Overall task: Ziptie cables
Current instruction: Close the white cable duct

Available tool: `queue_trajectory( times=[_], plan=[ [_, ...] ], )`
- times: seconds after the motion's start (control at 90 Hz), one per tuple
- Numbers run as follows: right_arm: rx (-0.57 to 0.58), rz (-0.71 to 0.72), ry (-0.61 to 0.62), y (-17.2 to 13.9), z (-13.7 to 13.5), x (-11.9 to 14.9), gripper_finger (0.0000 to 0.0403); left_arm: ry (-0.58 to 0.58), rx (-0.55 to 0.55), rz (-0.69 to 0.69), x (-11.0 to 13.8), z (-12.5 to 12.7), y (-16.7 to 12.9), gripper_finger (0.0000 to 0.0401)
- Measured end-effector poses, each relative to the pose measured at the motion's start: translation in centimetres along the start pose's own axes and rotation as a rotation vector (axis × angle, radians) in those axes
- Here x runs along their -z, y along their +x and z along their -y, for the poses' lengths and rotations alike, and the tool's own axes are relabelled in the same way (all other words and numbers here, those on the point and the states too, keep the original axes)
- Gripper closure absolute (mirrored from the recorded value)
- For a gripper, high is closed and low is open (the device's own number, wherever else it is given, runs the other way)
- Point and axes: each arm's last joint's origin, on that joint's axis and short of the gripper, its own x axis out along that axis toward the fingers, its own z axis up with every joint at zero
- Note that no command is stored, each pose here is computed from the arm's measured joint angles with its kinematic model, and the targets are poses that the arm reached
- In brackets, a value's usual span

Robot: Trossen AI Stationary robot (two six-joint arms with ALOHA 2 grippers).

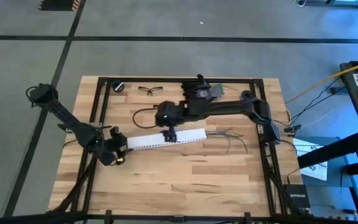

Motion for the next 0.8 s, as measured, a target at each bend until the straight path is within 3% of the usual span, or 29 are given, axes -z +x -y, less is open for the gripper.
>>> queue_trajectory(
  times=[0.133, 0.233, 0.433, 0.589, 0.689, 0.8],
  plan=[
    [-0.012, -0.042, -0.008, -0.9, -0.8, 1.3, 0.0114, 0.0, -0.006, -0.027, -0.3, -0.1, -0.4, 0.0166],
    [-0.031, -0.03, -0.002, 0.5, -1.6, 2.5, 0.0114, -0.009, -0.008, -0.032, -0.2, -0.1, -0.4, 0.0166],
    [-0.058, 0.273, -0.006, 5.5, -3.1, 3.9, 0.0114, -0.028, -0.01, -0.029, -0.3, -0.1, -0.3, 0.0166],
    [0.005, 0.363, 0.042, 7.8, -2.8, 4.3, 0.0118, -0.032, -0.013, -0.028, -0.4, -0.2, -0.2, 0.0166],
    [0.018, 0.373, 0.029, 8.5, -2.8, 4.3, 0.0152, -0.036, -0.01, -0.024, -0.4, -0.1, -0.2, 0.0166],
    [0.01, 0.337, 0.024, 9.9, -3.1, 5.1, 0.0228, -0.044, -0.001, -0.02, -0.5, 0.0, -0.2, 0.0166]
  ],
)
